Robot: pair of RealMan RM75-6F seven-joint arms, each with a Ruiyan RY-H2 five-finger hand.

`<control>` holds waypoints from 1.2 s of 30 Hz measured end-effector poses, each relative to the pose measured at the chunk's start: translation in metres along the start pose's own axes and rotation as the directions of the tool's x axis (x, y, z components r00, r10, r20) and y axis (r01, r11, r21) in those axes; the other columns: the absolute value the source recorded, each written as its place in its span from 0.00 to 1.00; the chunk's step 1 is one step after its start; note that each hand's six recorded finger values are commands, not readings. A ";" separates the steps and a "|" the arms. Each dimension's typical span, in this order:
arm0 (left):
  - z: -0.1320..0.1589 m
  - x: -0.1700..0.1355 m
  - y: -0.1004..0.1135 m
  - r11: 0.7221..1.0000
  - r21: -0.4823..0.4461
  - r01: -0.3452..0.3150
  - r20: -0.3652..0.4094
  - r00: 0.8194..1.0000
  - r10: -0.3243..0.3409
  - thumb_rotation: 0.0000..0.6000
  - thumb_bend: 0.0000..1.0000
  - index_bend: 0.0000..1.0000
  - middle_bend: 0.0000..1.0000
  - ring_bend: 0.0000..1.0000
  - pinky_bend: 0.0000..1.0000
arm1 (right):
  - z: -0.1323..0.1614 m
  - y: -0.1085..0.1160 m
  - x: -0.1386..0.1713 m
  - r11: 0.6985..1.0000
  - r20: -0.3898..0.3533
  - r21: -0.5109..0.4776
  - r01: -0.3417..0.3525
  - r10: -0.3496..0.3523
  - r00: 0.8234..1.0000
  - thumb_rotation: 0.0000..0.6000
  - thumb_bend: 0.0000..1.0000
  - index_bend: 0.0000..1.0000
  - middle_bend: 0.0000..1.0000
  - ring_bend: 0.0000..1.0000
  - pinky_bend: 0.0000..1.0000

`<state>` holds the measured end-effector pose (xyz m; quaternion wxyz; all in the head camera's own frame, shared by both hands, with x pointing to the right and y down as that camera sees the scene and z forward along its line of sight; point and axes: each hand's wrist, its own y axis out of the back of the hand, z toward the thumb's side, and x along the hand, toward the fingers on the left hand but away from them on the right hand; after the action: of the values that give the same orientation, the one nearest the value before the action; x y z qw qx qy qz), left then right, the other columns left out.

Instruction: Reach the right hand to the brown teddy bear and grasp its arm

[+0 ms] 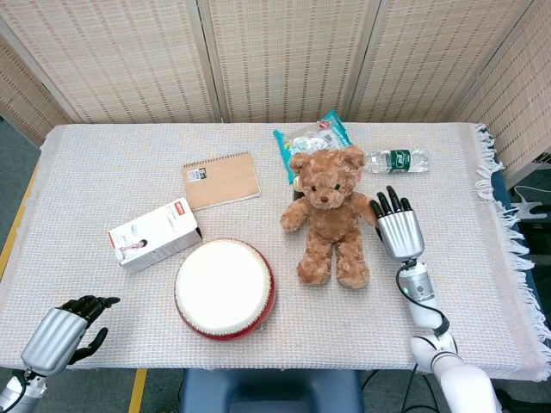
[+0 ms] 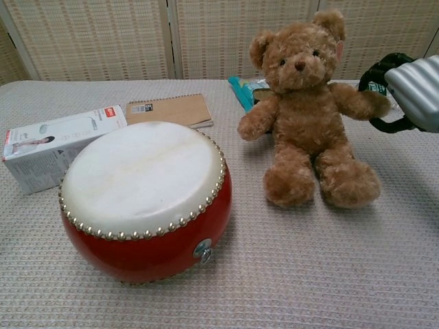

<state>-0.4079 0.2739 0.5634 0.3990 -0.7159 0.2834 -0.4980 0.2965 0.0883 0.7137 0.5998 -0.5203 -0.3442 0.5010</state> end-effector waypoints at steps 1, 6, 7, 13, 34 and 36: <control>0.000 0.000 0.000 1.000 -0.002 0.000 0.000 1.000 0.000 1.00 0.43 0.24 0.34 0.31 0.51 | 0.000 0.000 -0.001 1.000 0.003 0.009 0.002 -0.002 1.000 1.00 0.16 0.40 0.31 0.21 0.53; -0.001 0.000 0.001 1.000 -0.002 -0.002 -0.001 1.000 0.002 1.00 0.43 0.24 0.34 0.32 0.51 | -0.001 -0.001 -0.006 0.999 0.019 0.047 -0.005 0.004 1.000 1.00 0.16 0.44 0.33 0.23 0.57; 0.000 0.000 0.001 1.000 -0.004 -0.002 -0.001 1.000 0.002 1.00 0.43 0.24 0.34 0.32 0.51 | -0.001 -0.001 -0.007 0.998 0.021 0.056 -0.007 0.006 1.000 1.00 0.16 0.45 0.34 0.23 0.58; 0.001 -0.001 0.001 1.000 -0.002 0.000 0.004 1.000 0.000 1.00 0.43 0.24 0.34 0.32 0.51 | -0.005 -0.002 -0.011 0.996 0.036 0.090 -0.015 0.012 0.999 1.00 0.16 0.56 0.37 0.26 0.61; 0.000 -0.001 0.001 1.000 -0.004 -0.002 0.001 1.000 0.002 1.00 0.43 0.24 0.34 0.33 0.51 | -0.007 -0.006 -0.011 0.995 0.050 0.099 -0.034 0.029 0.998 1.00 0.16 0.66 0.39 0.28 0.62; 0.000 -0.001 0.002 1.000 -0.005 -0.004 0.002 1.000 0.004 1.00 0.43 0.24 0.34 0.33 0.51 | -0.009 0.002 -0.013 0.997 0.071 0.071 0.006 -0.011 0.997 1.00 0.16 0.66 0.39 0.28 0.62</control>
<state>-0.4080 0.2739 0.5616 0.3985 -0.7168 0.2858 -0.4958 0.3006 0.0734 0.7108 0.6073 -0.4792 -0.3498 0.5284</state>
